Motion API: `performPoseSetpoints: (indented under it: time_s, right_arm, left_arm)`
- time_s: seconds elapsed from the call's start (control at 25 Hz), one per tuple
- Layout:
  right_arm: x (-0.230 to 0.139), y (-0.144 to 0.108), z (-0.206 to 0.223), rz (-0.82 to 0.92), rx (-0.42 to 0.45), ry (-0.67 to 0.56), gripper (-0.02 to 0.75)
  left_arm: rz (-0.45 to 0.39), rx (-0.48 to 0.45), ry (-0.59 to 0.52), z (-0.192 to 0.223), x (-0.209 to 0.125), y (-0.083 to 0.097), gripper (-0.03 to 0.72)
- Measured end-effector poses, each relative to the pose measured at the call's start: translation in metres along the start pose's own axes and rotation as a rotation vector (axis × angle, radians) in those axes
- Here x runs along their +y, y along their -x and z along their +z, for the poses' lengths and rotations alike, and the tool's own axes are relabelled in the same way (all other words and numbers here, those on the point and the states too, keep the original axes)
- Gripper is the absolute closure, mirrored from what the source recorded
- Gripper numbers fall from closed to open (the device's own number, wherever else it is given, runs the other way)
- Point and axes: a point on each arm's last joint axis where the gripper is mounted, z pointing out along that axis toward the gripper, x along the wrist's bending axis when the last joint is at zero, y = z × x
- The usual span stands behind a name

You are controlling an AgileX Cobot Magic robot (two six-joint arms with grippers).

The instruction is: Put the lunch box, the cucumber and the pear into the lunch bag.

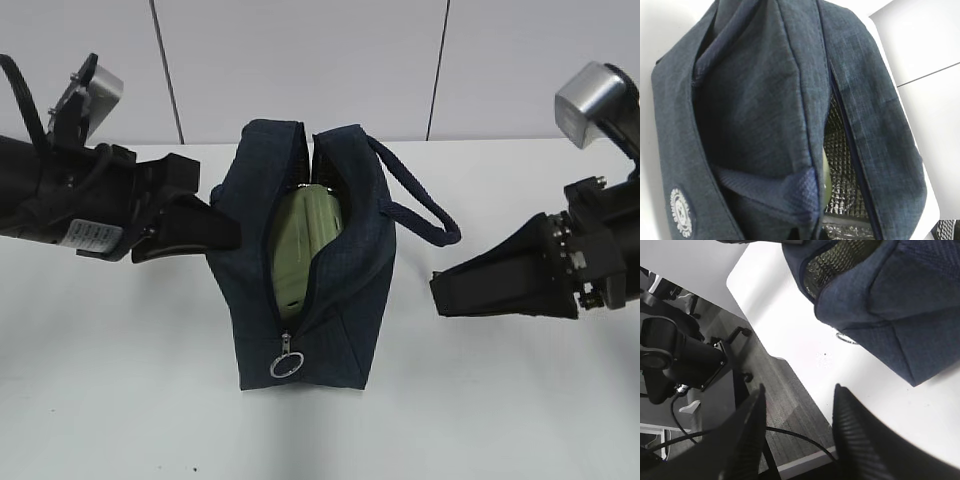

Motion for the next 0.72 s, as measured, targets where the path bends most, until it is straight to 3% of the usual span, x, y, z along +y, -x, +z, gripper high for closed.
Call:
performPoseSetpoints:
  time_s: [0.28, 0.72]
  right_arm:
    - [-0.007, 0.000, 0.004, 0.019, 0.025, 0.039, 0.388]
    - [-0.020, -0.005, 0.018, -0.088, 0.071, -0.019, 0.388]
  left_arm:
    - [0.000, 0.005, 0.005, 0.000, 0.000, 0.000, 0.704]
    - [-0.002, 0.017, 0.017, 0.000, 0.002, -0.002, 0.704]
